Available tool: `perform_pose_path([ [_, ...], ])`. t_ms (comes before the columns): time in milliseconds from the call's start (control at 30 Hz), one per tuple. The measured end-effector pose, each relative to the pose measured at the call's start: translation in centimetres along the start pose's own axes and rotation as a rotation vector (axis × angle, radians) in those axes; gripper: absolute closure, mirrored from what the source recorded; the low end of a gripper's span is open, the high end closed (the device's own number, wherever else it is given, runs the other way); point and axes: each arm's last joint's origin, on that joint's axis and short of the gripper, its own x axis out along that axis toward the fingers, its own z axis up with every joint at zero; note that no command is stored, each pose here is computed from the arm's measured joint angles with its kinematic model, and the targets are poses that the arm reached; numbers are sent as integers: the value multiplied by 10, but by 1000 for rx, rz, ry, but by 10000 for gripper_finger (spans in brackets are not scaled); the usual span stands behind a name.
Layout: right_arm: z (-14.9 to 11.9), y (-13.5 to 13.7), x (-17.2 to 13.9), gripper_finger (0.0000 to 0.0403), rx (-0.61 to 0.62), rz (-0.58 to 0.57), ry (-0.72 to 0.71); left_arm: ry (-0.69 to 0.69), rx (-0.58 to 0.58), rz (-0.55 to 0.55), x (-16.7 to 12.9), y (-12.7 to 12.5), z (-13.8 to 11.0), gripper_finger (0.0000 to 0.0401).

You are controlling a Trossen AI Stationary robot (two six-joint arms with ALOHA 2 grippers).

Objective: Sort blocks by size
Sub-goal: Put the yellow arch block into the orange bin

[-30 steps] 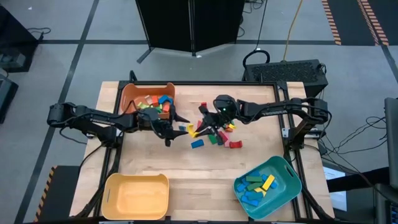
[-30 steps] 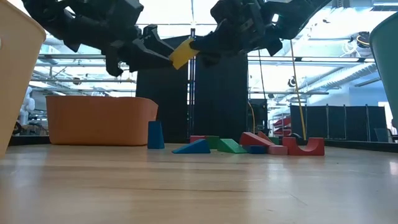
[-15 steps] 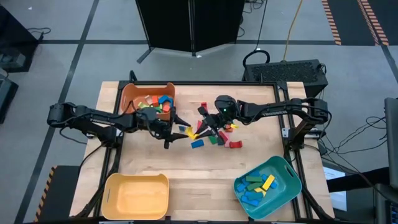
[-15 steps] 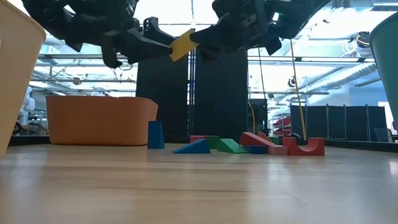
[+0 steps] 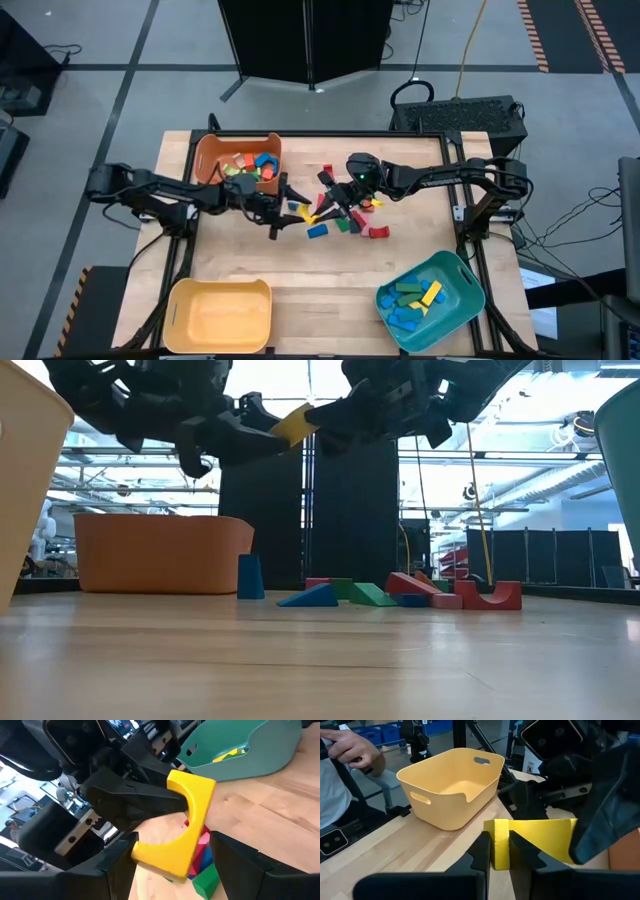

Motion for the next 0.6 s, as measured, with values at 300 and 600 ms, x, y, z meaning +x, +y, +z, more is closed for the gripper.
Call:
perform_pose_path([
  [300, -1, 1, 1, 369, 13, 6, 10, -14, -7, 14, 2, 0, -1, 179],
  [600, -1, 2, 1, 369, 24, 16, 11, -15, -63, 3, 2, 0, -1, 240],
])
